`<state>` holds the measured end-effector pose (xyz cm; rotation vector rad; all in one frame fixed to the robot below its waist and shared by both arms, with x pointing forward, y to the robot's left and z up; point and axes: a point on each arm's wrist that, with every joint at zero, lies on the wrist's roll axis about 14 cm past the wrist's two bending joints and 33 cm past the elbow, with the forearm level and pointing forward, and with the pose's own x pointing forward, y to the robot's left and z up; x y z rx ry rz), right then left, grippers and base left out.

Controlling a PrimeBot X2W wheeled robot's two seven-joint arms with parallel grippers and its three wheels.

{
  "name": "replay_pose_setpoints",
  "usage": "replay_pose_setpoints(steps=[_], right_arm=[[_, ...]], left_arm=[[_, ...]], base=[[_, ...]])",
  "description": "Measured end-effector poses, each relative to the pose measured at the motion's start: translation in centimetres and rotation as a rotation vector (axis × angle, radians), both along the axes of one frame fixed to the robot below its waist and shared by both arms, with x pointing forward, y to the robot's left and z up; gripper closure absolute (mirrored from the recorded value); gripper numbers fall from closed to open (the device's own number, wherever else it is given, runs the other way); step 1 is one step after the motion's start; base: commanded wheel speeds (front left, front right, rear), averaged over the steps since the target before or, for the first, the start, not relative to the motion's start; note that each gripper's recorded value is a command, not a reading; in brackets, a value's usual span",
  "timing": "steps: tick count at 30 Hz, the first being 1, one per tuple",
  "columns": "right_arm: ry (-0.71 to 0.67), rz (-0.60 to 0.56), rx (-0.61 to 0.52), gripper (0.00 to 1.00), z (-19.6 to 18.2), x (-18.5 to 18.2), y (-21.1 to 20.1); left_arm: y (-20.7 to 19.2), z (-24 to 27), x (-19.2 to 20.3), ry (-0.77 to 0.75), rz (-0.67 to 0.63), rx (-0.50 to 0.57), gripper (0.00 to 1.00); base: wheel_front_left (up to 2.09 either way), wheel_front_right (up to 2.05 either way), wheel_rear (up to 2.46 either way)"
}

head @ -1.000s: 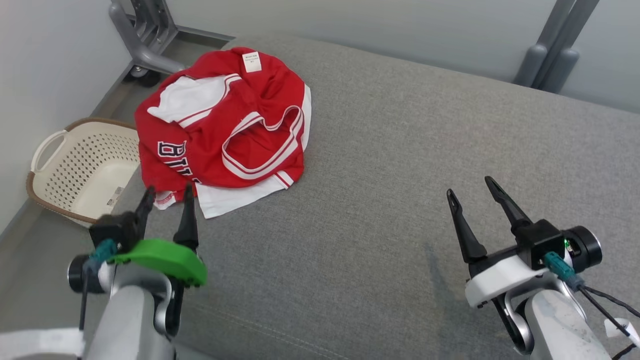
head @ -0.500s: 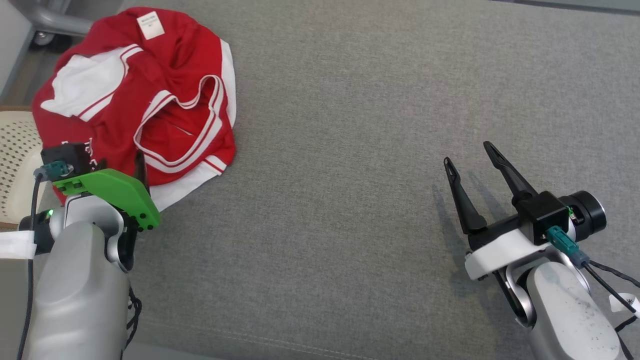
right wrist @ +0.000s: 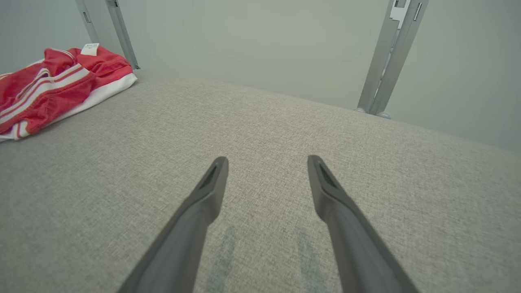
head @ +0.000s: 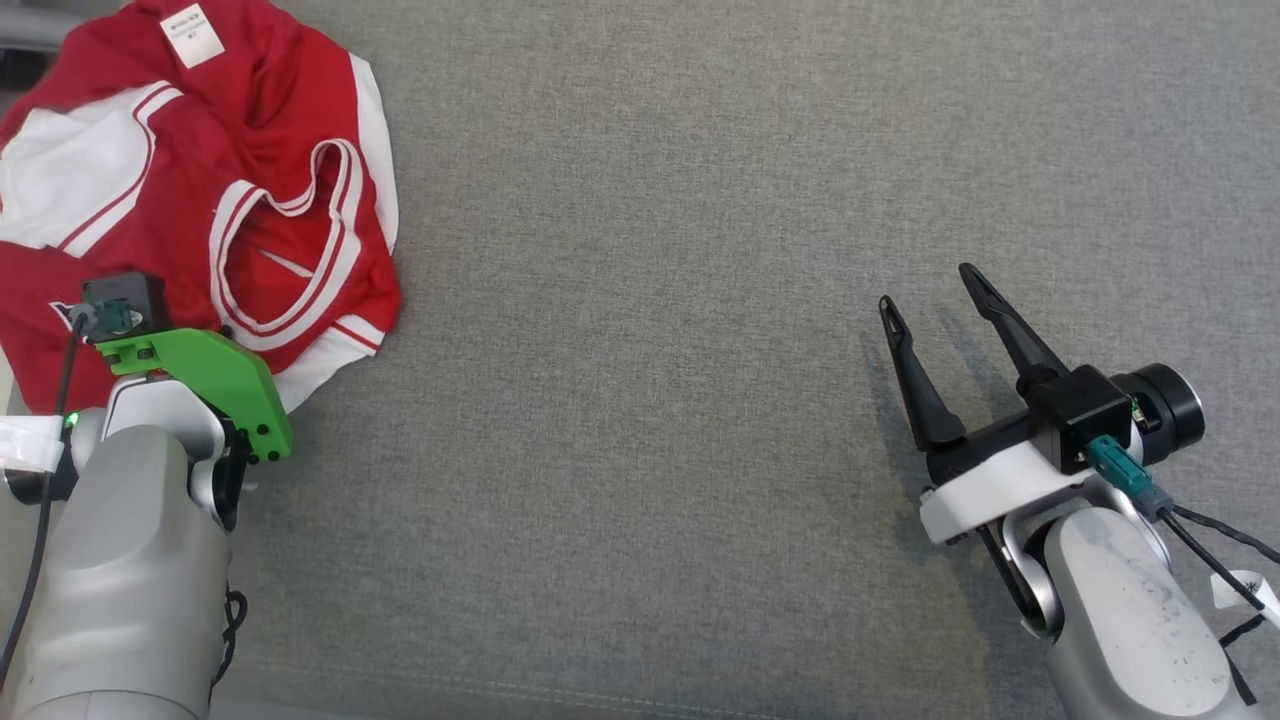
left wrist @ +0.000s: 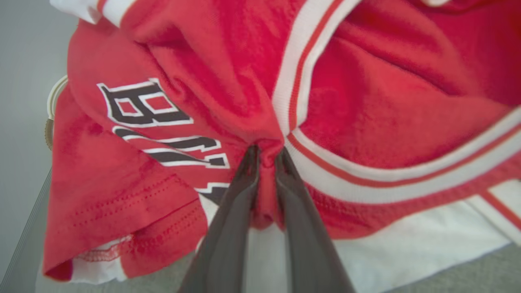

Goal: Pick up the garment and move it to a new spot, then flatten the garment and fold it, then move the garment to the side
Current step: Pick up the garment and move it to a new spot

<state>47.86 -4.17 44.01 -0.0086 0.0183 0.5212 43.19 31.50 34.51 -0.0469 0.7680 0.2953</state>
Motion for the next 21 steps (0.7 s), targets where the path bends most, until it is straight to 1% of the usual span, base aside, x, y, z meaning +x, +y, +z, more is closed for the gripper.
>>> replay_pose_setpoints(steps=[6,10,16,21], right_arm=[[-0.011,0.004,0.019,0.0,1.0,-0.4,0.6],[-0.023,0.003,0.038,0.0,2.0,-0.8,1.0],[-0.033,-0.006,0.064,0.0,3.3,-1.7,1.3],[-0.047,-0.029,0.081,0.0,4.4,-2.5,0.9]], left_arm=[[0.4,1.1,-0.6,-0.004,-0.023,-0.009,1.0],[-0.3,2.9,0.2,-0.071,-0.049,-0.042,1.0],[-3.3,8.6,3.6,-0.261,-0.177,-0.027,1.0],[-8.5,14.8,5.9,-0.445,-0.34,-0.027,1.0]], base=[[0.0,0.0,0.0],[0.0,0.0,0.0],[0.0,0.0,0.0],[0.0,0.0,0.0]])
